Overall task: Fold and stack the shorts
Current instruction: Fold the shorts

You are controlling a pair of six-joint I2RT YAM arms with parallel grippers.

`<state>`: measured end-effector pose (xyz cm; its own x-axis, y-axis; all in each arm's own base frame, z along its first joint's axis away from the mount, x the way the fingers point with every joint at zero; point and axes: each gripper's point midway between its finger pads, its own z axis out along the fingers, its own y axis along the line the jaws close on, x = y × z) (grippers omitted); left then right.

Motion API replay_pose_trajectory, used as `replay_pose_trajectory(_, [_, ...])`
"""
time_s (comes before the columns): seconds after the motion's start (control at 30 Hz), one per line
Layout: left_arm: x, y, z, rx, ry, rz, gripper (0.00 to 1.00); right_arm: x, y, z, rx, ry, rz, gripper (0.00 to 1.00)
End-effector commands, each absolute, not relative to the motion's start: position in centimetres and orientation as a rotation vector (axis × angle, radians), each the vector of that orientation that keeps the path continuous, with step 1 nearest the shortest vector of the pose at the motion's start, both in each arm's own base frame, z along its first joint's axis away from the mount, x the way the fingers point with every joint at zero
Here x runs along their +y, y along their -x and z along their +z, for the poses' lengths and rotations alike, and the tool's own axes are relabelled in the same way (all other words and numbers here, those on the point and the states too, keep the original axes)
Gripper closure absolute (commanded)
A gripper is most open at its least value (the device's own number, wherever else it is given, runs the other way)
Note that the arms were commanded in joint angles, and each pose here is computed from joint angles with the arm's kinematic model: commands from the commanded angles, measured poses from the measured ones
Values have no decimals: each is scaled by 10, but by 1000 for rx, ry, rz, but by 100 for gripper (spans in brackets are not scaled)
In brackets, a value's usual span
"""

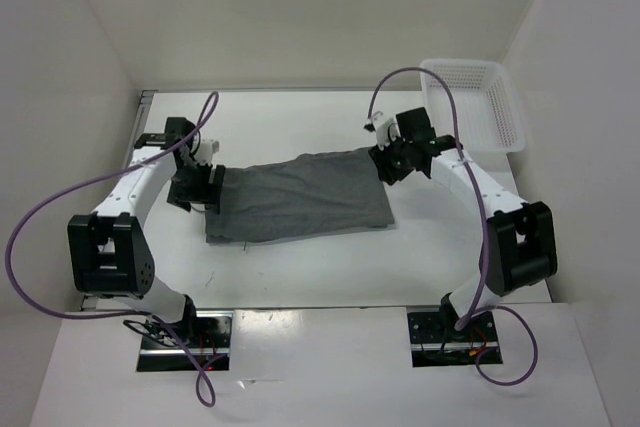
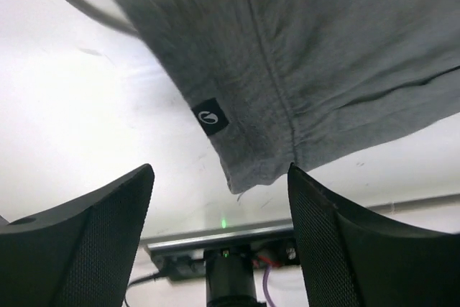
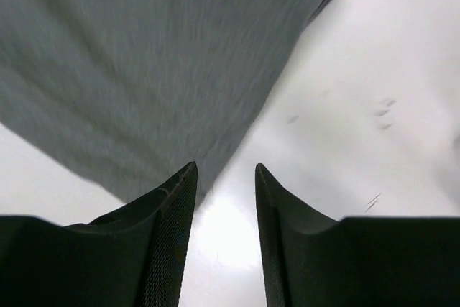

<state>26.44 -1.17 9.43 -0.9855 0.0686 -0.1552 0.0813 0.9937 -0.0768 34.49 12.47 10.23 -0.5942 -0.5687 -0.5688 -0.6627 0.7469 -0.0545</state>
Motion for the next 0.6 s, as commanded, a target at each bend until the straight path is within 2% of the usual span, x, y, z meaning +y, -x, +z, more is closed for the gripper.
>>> replay_pose_trajectory(0.0, [-11, -303, 144, 2740, -92, -171, 18, 148, -382, 182, 2185, 725, 283, 57])
replay_pose_trajectory(0.17, [-2, -355, 143, 2617, -79, -122, 16, 187, -419, 164, 2168, 587, 344, 80])
replay_pose_trajectory(0.27, [6, -378, 129, 2635, -66, -75, 15, 191, -445, 142, 2192, 544, 317, 87])
replay_pose_trajectory(0.5, [23, -409, 73, 2721, -36, 40, 15, 203, -479, 91, 2278, 464, 327, 92])
replay_pose_trajectory(0.57, [31, -407, 63, 2750, -25, 99, 22, 200, -485, 82, 2294, 424, 298, 94])
